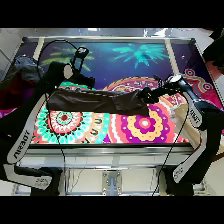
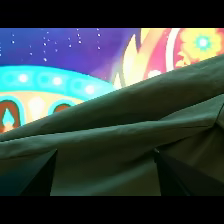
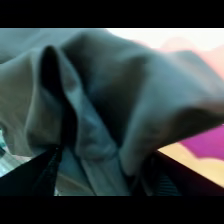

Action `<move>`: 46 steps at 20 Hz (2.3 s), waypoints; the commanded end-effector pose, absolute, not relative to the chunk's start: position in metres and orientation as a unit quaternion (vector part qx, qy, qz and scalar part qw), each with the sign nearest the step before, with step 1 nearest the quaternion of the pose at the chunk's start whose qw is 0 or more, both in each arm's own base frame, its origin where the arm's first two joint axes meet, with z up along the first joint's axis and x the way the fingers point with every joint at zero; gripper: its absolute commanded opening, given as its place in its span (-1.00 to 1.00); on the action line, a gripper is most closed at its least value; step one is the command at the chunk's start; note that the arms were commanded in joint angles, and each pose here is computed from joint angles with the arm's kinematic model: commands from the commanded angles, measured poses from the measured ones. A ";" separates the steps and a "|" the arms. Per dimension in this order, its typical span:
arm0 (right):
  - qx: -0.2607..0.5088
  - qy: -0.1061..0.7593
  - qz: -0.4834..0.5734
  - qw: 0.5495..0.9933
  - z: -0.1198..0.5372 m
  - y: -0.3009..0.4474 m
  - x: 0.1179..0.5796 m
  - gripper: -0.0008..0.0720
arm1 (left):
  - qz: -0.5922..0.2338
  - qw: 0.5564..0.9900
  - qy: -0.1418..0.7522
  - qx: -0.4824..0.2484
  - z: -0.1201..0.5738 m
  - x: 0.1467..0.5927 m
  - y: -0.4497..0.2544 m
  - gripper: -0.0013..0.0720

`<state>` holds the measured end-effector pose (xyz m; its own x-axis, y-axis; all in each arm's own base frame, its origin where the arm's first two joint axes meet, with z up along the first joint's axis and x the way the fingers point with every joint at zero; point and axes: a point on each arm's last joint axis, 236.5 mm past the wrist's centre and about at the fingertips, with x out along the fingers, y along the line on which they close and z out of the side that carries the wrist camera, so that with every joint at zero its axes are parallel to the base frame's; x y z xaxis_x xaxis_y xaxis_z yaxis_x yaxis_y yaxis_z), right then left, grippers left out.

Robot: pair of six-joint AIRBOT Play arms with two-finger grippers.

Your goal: Fold the shirts.

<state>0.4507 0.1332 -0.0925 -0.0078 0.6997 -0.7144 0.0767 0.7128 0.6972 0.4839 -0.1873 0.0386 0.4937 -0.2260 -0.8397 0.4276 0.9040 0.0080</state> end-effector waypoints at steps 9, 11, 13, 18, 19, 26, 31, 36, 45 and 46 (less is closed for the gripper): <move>0.289 0.620 0.385 0.620 0.044 0.187 0.427 -0.94 | -0.213 0.758 0.606 0.112 -0.085 0.441 -0.212 -0.93; 0.273 0.616 0.385 0.631 0.071 0.184 0.422 -0.94 | -0.260 0.734 0.620 0.090 -0.102 0.423 -0.246 -0.93; 0.249 0.625 0.375 0.638 0.089 0.177 0.414 -0.94 | -0.311 0.721 0.615 0.064 -0.105 0.408 -0.284 -0.93; 0.187 0.655 0.342 0.648 0.116 0.153 0.399 -0.94 | -0.340 0.735 0.583 0.063 -0.091 0.404 -0.321 -0.93; 0.174 0.651 0.336 0.658 0.122 0.148 0.401 -0.94 | -0.343 0.740 0.575 0.062 -0.081 0.405 -0.323 -0.93; 0.149 0.642 0.315 0.683 0.141 0.175 0.405 -0.94 | -0.309 0.849 0.423 0.062 0.096 0.444 -0.255 -0.93; 0.125 0.557 0.363 0.737 0.147 0.296 0.421 -0.95 | -0.191 0.929 0.304 0.084 0.222 0.449 -0.131 -0.93; 0.164 0.451 0.416 0.773 0.142 0.439 0.427 -0.94 | -0.103 0.947 0.297 0.061 0.259 0.423 -0.041 -0.93; 0.178 0.416 0.433 0.780 0.155 0.468 0.422 0.74 | -0.046 0.935 0.349 0.037 0.237 0.409 0.015 -0.93; 0.149 0.440 0.420 0.779 0.142 0.447 0.425 0.74 | -0.046 0.934 0.352 0.036 0.234 0.408 0.015 -0.93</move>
<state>0.4238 0.4731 0.1566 0.2893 0.8294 -0.4779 -0.5255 0.5549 0.6450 0.4117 0.0077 0.2392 0.7597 -0.0730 -0.6462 0.1284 0.9910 0.0389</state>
